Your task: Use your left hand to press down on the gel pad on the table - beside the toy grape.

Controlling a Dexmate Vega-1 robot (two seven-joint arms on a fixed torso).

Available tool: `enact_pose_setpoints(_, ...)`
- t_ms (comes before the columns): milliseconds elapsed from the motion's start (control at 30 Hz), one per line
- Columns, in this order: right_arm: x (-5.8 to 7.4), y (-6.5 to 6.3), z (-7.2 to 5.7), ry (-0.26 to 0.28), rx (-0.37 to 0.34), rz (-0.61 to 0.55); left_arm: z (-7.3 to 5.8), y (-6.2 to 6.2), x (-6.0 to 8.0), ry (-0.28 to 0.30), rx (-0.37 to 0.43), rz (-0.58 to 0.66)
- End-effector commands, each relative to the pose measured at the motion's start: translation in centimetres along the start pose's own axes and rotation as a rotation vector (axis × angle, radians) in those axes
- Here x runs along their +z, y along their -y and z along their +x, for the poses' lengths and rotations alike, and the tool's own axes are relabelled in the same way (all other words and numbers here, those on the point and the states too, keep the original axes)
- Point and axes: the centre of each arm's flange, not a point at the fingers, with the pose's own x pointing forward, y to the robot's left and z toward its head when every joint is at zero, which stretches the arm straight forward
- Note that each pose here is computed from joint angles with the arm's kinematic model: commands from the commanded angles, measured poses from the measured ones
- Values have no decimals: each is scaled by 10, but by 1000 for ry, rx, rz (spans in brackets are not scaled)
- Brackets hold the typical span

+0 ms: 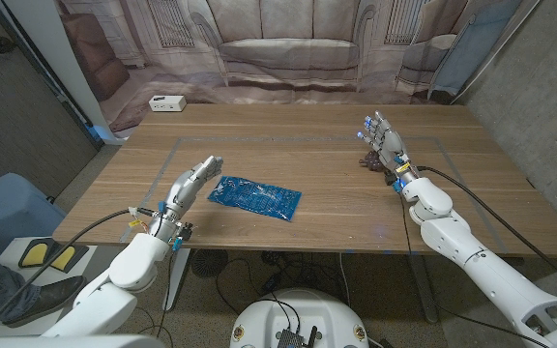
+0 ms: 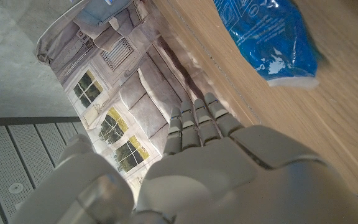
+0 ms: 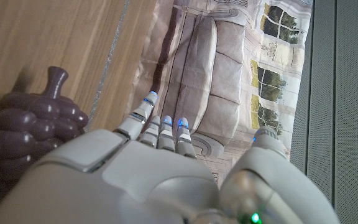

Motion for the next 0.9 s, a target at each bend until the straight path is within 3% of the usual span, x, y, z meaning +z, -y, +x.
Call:
enact_pose_setpoints(33,6,5,-2,34,12,36,0,4,9,-6,14,109)
enact_pose_setpoints(333,7,9,-8,36,6,37,0,8,12,-13,4,155)
enact_pose_setpoints(900,7,4,-14,30,-5,28,-15,7,21,26,77,339)
